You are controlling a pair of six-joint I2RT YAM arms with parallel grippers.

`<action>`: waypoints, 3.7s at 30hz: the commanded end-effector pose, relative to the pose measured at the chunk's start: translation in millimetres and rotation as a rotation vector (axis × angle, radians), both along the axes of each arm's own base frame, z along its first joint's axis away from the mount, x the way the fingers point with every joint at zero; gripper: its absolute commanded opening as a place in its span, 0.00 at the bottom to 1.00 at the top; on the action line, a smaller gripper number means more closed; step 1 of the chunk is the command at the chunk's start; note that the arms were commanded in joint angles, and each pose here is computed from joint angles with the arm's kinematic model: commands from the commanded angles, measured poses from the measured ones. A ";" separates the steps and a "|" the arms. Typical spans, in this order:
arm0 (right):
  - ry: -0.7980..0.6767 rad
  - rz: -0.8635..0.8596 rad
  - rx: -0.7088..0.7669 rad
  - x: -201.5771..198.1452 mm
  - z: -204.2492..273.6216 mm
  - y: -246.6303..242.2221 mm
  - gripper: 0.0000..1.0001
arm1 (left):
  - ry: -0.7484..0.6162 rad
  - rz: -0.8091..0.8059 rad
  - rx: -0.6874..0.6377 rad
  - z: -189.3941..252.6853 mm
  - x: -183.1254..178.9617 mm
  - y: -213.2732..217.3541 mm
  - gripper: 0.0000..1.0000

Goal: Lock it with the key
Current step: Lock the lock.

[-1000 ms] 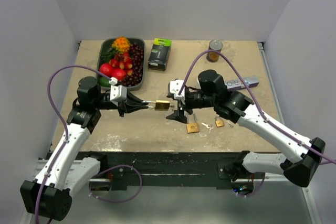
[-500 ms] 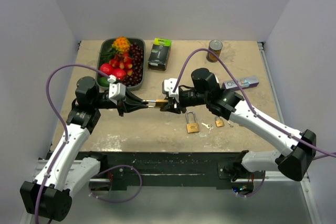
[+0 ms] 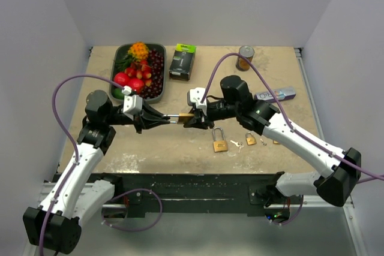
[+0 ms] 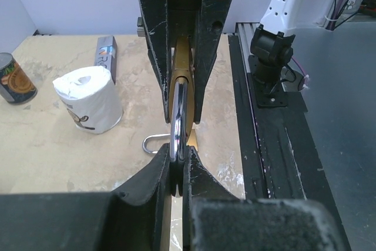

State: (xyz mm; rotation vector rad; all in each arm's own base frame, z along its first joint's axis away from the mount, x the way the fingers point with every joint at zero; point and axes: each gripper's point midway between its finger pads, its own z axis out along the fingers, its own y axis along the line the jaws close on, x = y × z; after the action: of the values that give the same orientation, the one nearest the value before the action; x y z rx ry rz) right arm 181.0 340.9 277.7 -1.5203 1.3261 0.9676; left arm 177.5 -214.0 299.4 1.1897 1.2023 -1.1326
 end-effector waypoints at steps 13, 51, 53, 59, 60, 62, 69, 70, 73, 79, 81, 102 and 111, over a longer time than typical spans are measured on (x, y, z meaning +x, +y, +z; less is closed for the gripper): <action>-0.134 0.127 0.184 2.1 56.9 40.7 0.00 | -0.102 -0.140 -0.074 18.0 -26.7 -40.8 0.00; 0.005 -0.221 -0.044 27.2 6.2 -64.4 0.60 | -0.054 0.045 -0.035 28.6 16.0 -6.4 0.00; 0.023 -0.221 -0.045 28.6 4.3 -62.3 0.59 | -0.053 0.034 -0.034 28.3 15.5 -6.9 0.00; 0.094 -0.180 -0.040 30.6 2.3 -48.0 0.54 | -0.066 -0.010 -0.022 29.8 9.1 -7.6 0.00; 0.092 -0.177 -0.034 30.6 3.1 -46.2 0.53 | -0.067 -0.013 -0.019 28.6 8.3 -7.5 0.00; 0.093 -0.168 -0.022 31.0 4.0 -43.0 0.52 | -0.120 -0.005 -0.004 28.4 10.7 -6.4 0.00; 0.082 -0.088 0.004 16.3 13.4 -33.3 0.52 | -0.111 -0.004 0.016 22.5 11.5 -6.1 0.00; 0.080 -0.078 0.002 13.6 13.4 -31.6 0.52 | -0.113 -0.003 0.017 21.9 11.9 -5.8 0.00; 0.080 -0.063 -0.015 10.4 10.2 -30.3 0.52 | -0.108 -0.003 0.018 19.0 12.4 -6.2 0.00; 0.088 -0.077 -0.015 15.5 5.5 -24.6 0.44 | -0.097 -0.010 0.010 17.7 11.1 -6.5 0.00; 0.089 -0.083 -0.018 18.0 4.4 -23.1 0.39 | -0.097 -0.013 0.009 18.0 10.5 -6.9 0.00; 0.223 -0.244 -0.156 1.8 -61.3 -66.2 0.00 | -0.069 0.113 0.013 18.2 51.7 21.6 0.00; 0.703 -0.769 -0.117 30.9 -119.8 -75.3 0.00 | -0.056 0.220 0.018 10.1 72.2 34.0 0.00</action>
State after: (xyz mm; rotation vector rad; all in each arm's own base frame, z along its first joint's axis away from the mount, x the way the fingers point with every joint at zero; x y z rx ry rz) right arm 186.4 269.1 178.3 -1.0733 2.0343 0.9449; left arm 246.9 -180.6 273.3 1.0184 1.4210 -1.0288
